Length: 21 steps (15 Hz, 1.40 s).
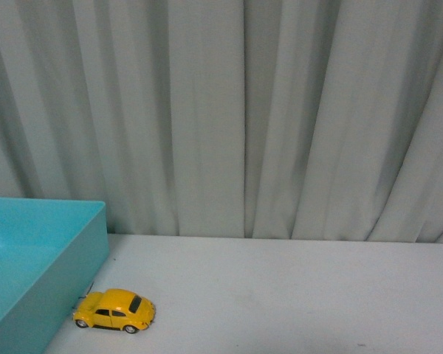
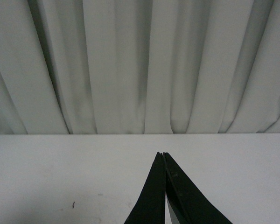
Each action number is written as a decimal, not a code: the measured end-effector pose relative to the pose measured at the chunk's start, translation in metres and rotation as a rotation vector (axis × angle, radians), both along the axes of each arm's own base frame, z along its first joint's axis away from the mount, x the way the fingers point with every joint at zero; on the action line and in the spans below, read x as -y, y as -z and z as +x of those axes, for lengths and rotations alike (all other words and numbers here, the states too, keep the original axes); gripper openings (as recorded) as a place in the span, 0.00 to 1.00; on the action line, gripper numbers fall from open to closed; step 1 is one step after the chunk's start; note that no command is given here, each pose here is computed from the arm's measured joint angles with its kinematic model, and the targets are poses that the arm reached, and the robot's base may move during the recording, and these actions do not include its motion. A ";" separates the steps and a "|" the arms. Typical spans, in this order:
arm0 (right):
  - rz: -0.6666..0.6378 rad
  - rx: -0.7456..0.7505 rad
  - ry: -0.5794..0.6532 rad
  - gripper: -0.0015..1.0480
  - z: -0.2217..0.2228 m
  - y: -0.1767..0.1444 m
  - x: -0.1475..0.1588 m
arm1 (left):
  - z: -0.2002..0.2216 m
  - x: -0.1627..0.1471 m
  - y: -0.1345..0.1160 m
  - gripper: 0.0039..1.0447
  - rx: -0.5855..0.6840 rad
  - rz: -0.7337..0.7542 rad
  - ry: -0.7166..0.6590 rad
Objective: Wind up and store yellow beetle toy
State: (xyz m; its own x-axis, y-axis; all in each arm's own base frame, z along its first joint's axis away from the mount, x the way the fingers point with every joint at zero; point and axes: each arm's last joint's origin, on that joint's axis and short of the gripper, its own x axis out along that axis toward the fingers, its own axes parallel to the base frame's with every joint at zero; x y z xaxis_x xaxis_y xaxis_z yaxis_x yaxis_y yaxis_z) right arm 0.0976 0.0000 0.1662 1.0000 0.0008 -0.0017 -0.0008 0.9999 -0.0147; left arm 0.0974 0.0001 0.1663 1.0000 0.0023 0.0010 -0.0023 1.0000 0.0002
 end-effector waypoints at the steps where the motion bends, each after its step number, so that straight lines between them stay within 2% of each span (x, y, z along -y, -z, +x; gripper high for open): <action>1: 0.000 0.023 0.002 0.02 -0.001 -0.003 0.000 | 0.000 0.000 0.000 0.94 0.000 0.000 0.001; 3: -0.001 0.008 0.001 0.02 0.000 -0.001 0.000 | 0.000 0.000 0.000 0.94 0.000 0.000 0.001; 4: 0.000 0.005 0.001 0.11 0.000 0.000 0.000 | 0.000 0.000 0.000 0.94 0.000 0.000 0.001; 9: 0.000 0.006 0.001 0.68 0.000 0.000 0.000 | 0.000 0.000 0.000 0.94 0.000 0.000 0.001; 10: 0.000 0.006 0.001 0.89 0.000 0.000 0.000 | 0.000 0.000 0.000 0.94 0.000 0.000 0.001; 11: 0.000 0.006 0.001 0.95 0.000 0.000 0.000 | 0.000 0.000 0.000 0.94 0.000 0.000 0.001; 12: 0.000 0.006 0.001 0.93 0.000 0.000 0.000 | 0.000 0.000 0.001 0.94 -0.028 -0.015 -0.005; 13: 0.000 0.006 0.002 0.94 0.000 0.000 0.000 | 0.005 0.004 -0.006 0.94 -0.320 -0.180 -0.109; 14: 0.000 0.007 0.000 0.94 0.000 -0.001 0.000 | 0.021 0.008 -0.029 0.94 -0.304 -0.320 -0.160; 15: 0.000 0.006 0.001 0.94 0.000 0.000 0.000 | 0.040 0.008 -0.055 0.94 -0.217 -0.399 -0.166; 16: 0.000 0.005 0.001 0.94 0.000 0.000 0.000 | 0.048 0.008 -0.065 0.94 -0.184 -0.409 -0.158; 20: 0.000 0.007 0.001 0.94 0.000 -0.001 0.000 | 0.088 0.005 -0.078 0.94 -0.172 -0.361 -0.138; 21: 0.000 0.006 0.001 0.94 0.000 0.000 0.000 | 0.130 0.002 -0.075 0.94 -0.253 -0.255 -0.091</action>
State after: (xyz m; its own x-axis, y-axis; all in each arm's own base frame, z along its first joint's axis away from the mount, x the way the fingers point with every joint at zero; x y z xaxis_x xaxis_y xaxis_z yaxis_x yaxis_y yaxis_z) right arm 0.0972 0.0000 0.1666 1.0000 -0.0004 0.0044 0.0004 0.9999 -0.0147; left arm 0.2274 -0.0015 0.2409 0.9643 0.0596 -0.2582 -0.1230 0.9638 -0.2366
